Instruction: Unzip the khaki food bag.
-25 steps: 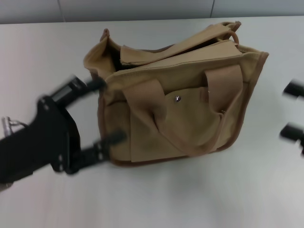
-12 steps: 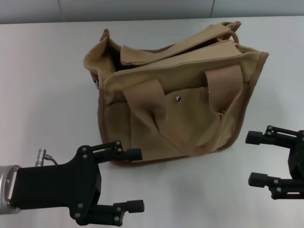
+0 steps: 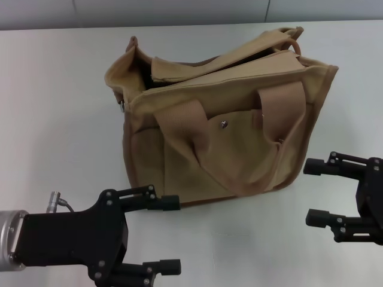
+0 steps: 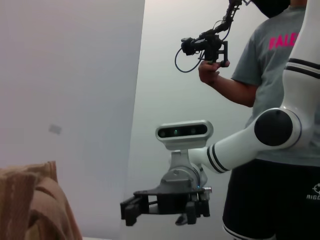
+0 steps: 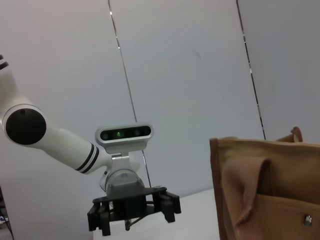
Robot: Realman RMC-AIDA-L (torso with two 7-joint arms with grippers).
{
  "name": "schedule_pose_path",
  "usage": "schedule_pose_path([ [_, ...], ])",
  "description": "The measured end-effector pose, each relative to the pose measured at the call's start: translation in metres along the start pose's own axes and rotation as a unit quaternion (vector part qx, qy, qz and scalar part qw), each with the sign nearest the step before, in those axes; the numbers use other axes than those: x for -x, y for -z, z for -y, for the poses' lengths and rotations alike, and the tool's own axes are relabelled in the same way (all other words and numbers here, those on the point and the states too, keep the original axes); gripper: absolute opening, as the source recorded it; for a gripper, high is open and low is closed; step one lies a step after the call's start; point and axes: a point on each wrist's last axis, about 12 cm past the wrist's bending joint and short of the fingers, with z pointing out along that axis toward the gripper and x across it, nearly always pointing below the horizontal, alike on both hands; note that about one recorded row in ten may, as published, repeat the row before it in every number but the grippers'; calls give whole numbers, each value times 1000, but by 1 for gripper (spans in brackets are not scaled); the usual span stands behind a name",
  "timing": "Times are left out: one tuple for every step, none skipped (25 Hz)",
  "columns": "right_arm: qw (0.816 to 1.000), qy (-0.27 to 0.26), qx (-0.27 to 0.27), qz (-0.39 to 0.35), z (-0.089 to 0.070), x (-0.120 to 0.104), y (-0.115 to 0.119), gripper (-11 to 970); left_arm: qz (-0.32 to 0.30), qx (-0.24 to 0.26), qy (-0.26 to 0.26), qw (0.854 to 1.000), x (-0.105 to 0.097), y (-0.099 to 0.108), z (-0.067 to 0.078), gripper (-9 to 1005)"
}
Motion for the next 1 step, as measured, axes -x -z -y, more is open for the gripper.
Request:
schedule_pose_path([
  [1000,0,1,0,1,1,-1,795,0,1,-2,1000,0,0,0,808],
])
